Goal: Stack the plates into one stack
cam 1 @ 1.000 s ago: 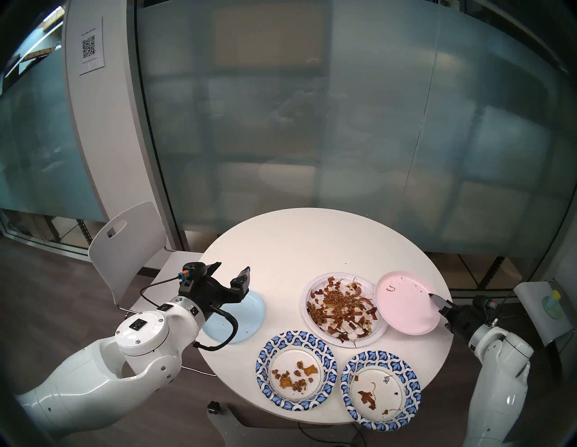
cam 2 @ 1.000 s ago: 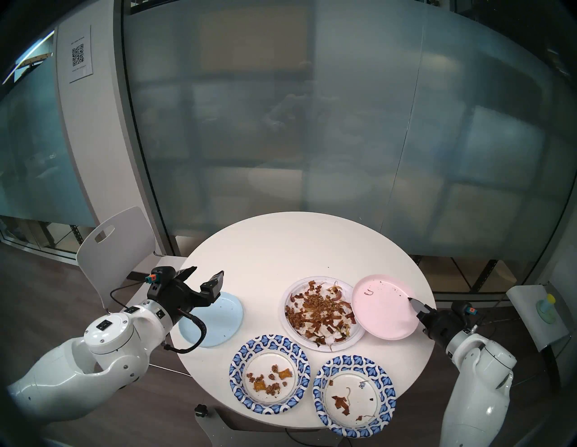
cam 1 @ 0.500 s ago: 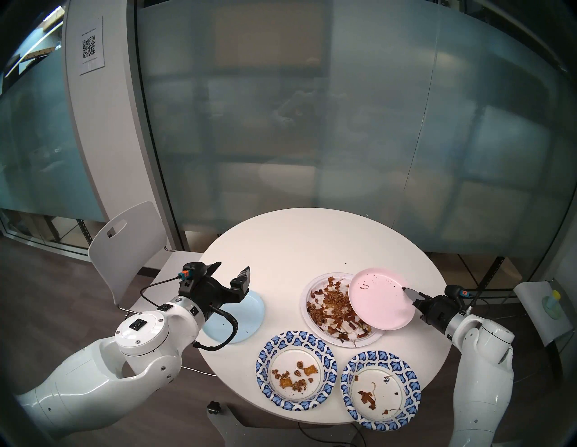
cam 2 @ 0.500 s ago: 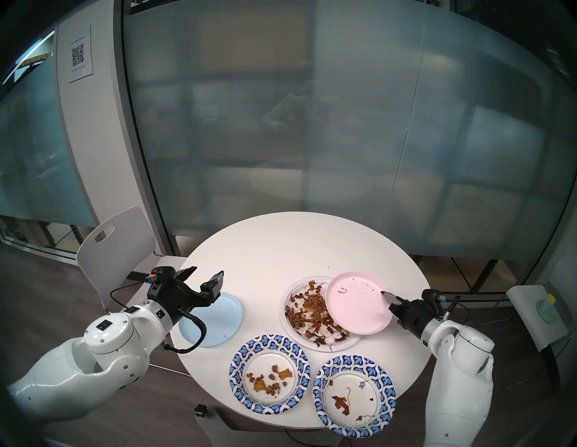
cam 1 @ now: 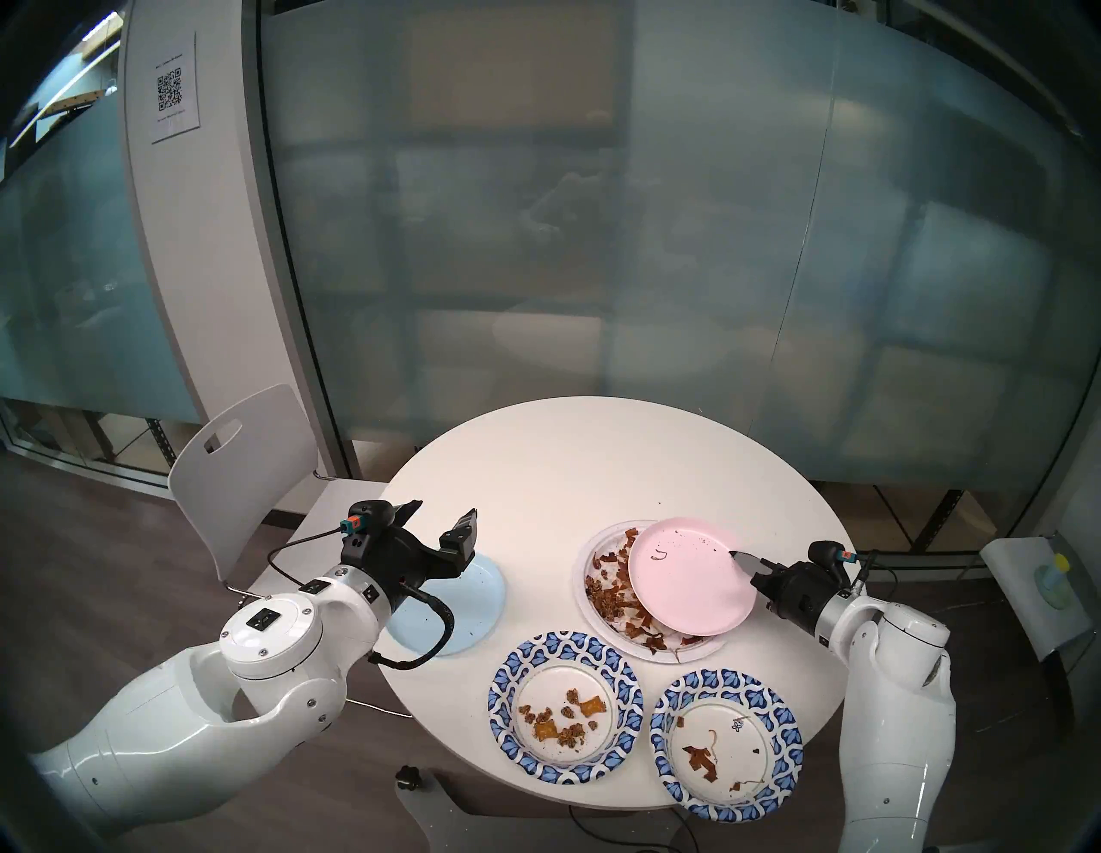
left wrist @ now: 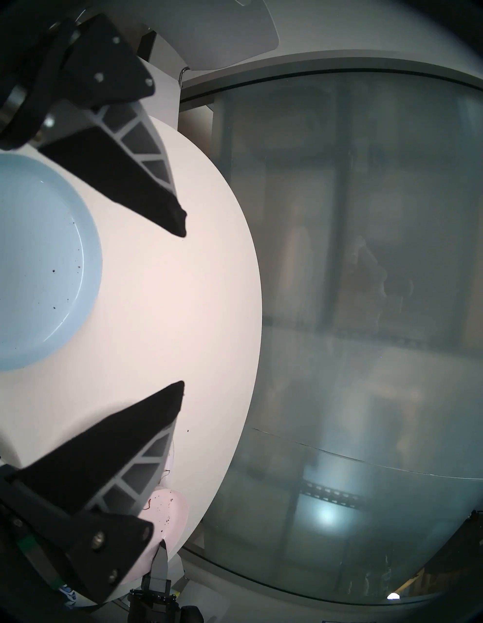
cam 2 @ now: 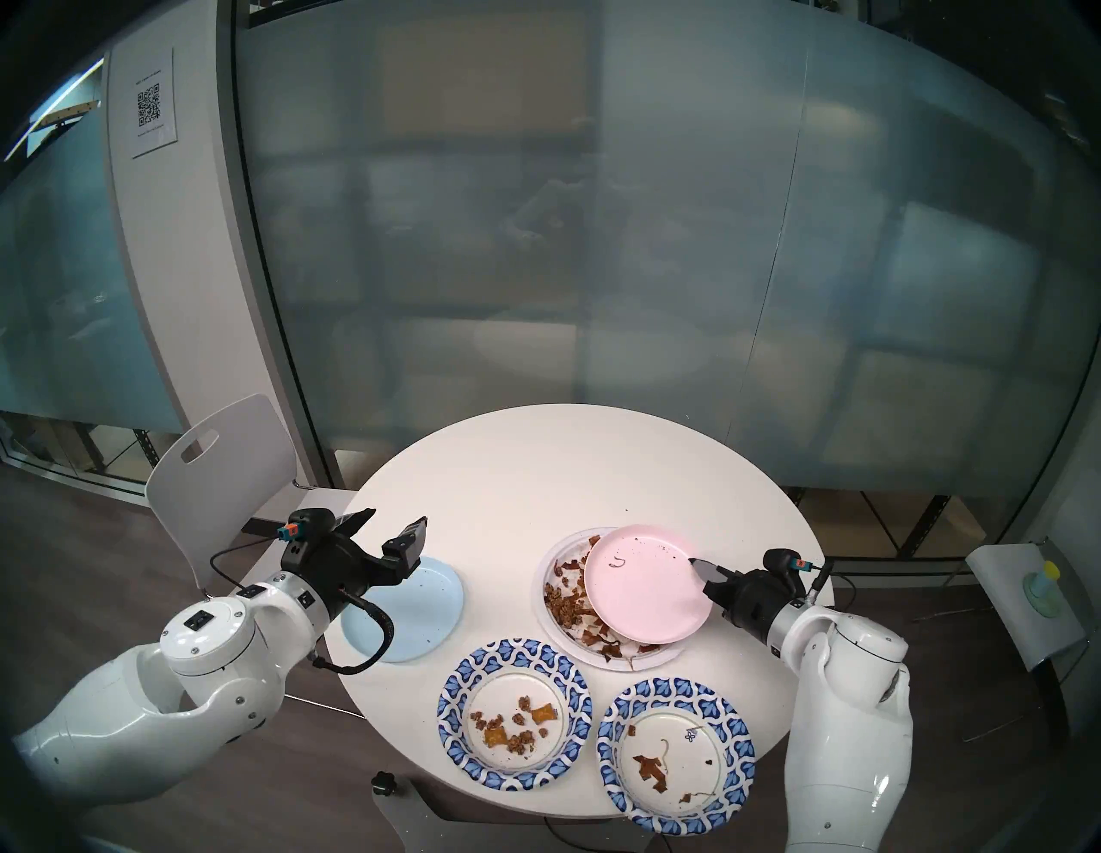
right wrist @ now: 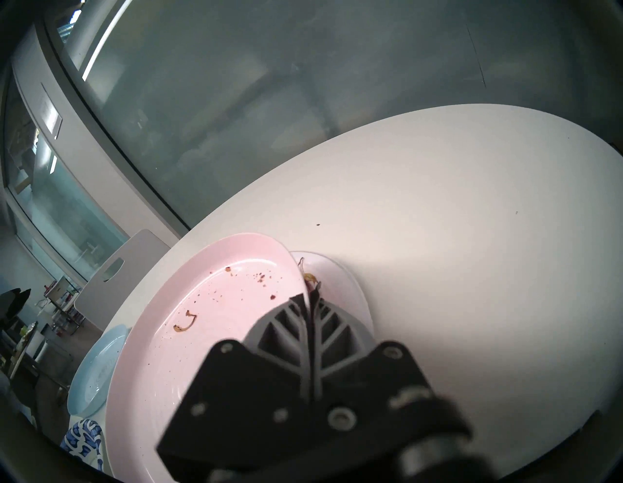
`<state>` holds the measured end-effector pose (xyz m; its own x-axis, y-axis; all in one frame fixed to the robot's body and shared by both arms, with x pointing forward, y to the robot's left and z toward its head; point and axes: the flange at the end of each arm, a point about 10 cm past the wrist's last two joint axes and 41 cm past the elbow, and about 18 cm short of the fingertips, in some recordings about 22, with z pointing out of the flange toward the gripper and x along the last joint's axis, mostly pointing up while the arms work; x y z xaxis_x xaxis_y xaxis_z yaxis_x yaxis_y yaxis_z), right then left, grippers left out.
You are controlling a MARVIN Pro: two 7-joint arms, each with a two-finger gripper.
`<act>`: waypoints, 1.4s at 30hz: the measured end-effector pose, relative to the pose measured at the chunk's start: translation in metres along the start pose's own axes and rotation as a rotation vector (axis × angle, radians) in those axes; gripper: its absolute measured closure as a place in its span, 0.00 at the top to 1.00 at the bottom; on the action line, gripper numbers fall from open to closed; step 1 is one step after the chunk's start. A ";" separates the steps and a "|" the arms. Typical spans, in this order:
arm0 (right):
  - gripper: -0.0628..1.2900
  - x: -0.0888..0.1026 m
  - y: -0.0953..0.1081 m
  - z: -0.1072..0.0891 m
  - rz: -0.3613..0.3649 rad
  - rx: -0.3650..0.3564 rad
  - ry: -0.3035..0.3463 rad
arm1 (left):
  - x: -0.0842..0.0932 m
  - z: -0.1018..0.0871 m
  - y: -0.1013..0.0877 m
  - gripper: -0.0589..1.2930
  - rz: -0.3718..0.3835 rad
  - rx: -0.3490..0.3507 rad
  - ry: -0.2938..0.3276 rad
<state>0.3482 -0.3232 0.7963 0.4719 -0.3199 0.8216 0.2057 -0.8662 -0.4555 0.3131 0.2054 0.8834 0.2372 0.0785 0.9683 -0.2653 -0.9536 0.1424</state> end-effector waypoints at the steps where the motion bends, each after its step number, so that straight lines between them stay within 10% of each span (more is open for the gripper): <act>1: 0.03 -0.003 -0.001 0.002 -0.005 0.001 -0.007 | 0.000 0.000 0.000 0.95 0.000 0.000 0.000; 18: 0.04 -0.011 -0.012 0.016 -0.086 0.001 -0.044 | 0.000 0.000 0.000 0.95 0.000 0.000 0.000; 32: 0.59 0.005 -0.017 0.009 -0.178 -0.026 -0.048 | 0.000 0.000 0.000 0.95 0.000 0.000 0.000; 42: 0.63 0.014 -0.021 -0.014 -0.300 -0.078 -0.048 | 0.000 0.000 0.000 0.95 0.000 0.000 0.000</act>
<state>0.3385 -0.3146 0.8225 0.4404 -0.0290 0.8974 0.2766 -0.9465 -0.1663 0.3131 0.2055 0.8834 0.2373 0.0783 0.9683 -0.2653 -0.9536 0.1421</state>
